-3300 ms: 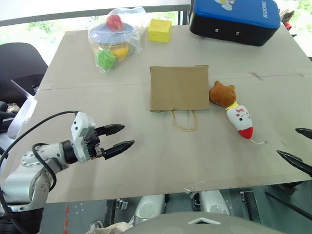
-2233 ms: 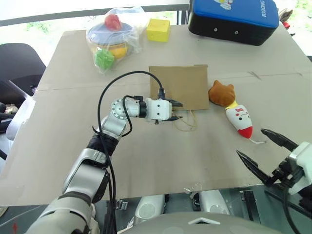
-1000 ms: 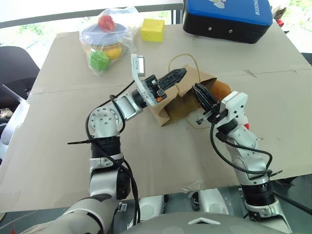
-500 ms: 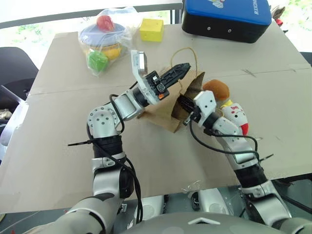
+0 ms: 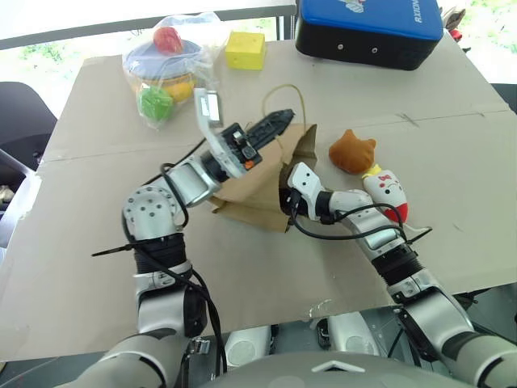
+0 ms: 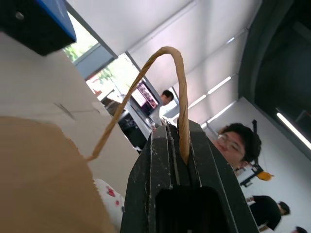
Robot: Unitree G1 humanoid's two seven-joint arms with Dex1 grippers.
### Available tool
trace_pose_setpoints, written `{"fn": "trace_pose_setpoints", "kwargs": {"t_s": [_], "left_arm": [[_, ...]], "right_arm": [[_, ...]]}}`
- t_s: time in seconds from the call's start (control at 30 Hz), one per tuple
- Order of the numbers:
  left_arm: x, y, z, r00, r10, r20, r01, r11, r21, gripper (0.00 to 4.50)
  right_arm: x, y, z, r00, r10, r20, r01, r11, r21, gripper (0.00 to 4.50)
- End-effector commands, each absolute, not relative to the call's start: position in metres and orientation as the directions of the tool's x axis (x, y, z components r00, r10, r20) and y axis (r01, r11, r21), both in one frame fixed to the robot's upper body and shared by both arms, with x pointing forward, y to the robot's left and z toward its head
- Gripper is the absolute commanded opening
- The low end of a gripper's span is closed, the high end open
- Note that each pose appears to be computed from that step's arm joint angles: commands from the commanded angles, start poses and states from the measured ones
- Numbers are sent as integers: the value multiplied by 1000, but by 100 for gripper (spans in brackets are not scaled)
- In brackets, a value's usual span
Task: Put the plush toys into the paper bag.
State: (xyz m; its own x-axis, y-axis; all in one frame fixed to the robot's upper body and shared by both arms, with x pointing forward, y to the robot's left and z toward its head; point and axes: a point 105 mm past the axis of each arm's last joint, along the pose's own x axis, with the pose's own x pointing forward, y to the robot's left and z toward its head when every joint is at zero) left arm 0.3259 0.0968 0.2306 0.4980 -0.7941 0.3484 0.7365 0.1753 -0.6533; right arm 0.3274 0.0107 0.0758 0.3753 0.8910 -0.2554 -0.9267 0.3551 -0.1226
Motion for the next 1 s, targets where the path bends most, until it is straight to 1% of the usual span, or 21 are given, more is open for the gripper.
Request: {"fn": "trace_pose_setpoints", "kwargs": {"t_s": [0.03,0.17,0.23,0.37,0.47,0.57,0.6,0.63,0.67,0.7,0.73,0.77,0.83,0.87,0.93,0.97,1.0], "left_arm": [[321,111,254,500,-761,414,783,193,-592,0],[321,130,268,536,-718,444,784,229,-576,0],[319,136,271,545,-708,449,786,245,-567,0],[316,138,282,543,-688,480,793,233,-563,0],[310,133,282,530,-707,468,803,241,-545,0],[310,133,273,548,-710,442,791,269,-549,0],[310,132,271,552,-711,436,790,278,-547,0],[310,131,270,554,-710,434,789,282,-546,0],[310,131,269,556,-708,436,788,283,-547,0],[310,130,269,556,-705,440,788,280,-548,0],[310,130,267,559,-700,445,786,275,-554,0],[310,131,266,562,-694,451,784,271,-559,0],[311,136,264,579,-671,463,771,267,-578,0],[311,137,264,583,-663,470,769,263,-582,0],[309,141,269,571,-648,504,776,226,-589,0],[307,142,270,562,-649,513,782,214,-586,0],[305,142,271,552,-652,519,788,205,-581,0]], "right_arm": [[320,5,50,375,863,-339,-925,373,-74,5],[322,-1,46,415,840,-349,-906,415,-80,5],[326,-4,54,432,838,-335,-900,426,-93,5],[330,-13,70,442,837,-322,-897,415,-153,5],[333,-14,97,458,858,-235,-885,416,-208,5],[336,-16,136,541,832,-125,-805,469,-363,5],[330,-14,144,493,862,-117,-846,444,-295,5],[326,-14,159,465,883,-64,-870,442,-219,5],[321,-15,172,436,899,-27,-889,426,-166,29],[314,-15,185,400,916,2,-906,396,-153,55],[310,-19,199,397,918,14,-901,393,-182,73],[305,-23,209,393,919,17,-899,389,-200,115],[299,-37,228,425,905,23,-877,418,-237,197],[297,-43,236,448,894,34,-861,441,-253,247],[296,-60,252,525,848,72,-809,523,-269,338],[293,-70,257,554,829,73,-784,550,-288,396],[289,-79,259,575,816,63,-771,566,-294,428]]}}
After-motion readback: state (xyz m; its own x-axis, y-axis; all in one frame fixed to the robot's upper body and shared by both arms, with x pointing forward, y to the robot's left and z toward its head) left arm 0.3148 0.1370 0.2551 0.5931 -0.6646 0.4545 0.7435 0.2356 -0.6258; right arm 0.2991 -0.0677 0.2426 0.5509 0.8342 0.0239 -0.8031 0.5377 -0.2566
